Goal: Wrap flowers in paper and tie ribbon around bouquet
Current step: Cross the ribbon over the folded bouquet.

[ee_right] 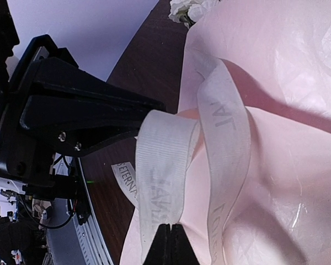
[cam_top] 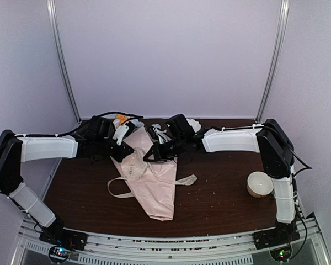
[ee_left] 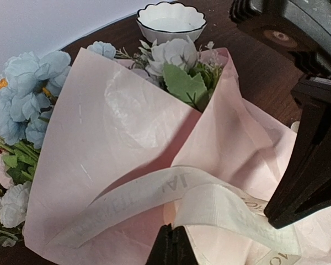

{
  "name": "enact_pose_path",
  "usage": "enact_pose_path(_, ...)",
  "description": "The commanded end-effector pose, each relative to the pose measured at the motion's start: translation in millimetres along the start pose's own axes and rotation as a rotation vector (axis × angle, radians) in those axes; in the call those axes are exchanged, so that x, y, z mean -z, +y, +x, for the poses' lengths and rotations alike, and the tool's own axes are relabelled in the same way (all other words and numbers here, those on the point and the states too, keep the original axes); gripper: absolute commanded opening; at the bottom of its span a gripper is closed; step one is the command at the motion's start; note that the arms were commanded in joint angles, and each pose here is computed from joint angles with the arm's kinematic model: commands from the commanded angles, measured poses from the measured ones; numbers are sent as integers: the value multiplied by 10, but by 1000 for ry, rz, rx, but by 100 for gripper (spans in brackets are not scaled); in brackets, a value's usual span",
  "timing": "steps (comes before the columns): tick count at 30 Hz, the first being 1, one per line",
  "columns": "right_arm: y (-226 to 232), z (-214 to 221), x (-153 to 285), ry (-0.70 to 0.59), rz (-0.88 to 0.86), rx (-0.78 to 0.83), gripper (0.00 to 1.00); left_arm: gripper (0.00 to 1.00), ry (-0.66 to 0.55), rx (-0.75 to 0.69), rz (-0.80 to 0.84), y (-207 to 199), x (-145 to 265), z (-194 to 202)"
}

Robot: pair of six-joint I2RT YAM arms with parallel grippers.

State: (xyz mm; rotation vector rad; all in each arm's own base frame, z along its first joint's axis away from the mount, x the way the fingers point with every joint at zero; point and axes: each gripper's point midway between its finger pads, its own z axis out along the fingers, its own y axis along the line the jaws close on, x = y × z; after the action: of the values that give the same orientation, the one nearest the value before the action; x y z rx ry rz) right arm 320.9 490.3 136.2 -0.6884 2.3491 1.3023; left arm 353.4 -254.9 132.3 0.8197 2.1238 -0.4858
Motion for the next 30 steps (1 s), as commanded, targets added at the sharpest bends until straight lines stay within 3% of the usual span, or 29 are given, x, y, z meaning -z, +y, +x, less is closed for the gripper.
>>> enact_pose_path(1,172,-136,62,-39,-46,34,4,0,-81,-30,14,-22,34,-286)
enact_pose_path(6,171,-244,18,-58,-43,30,29,0,-79,-33,4,-4,38,-278)
enact_pose_path(12,143,-238,-145,-27,-67,-1,34,0,-69,-21,8,-10,25,-229)
enact_pose_path(14,152,-226,-159,-21,-74,-2,32,0,-74,-21,4,-6,40,-234)
enact_pose_path(19,235,-222,-133,-8,-117,-4,2,0,-69,-23,-12,13,75,-214)
enact_pose_path(20,260,-248,-106,-17,-128,-11,0,0,-64,-23,-19,21,83,-198)
enact_pose_path(22,261,-323,-19,-47,-130,-14,0,4,-46,-18,-35,45,91,-138)
enact_pose_path(25,269,-404,80,-72,-114,2,0,20,-13,2,-61,85,113,-18)
enact_pose_path(30,287,-397,95,-61,-116,7,0,28,5,42,-97,128,182,125)
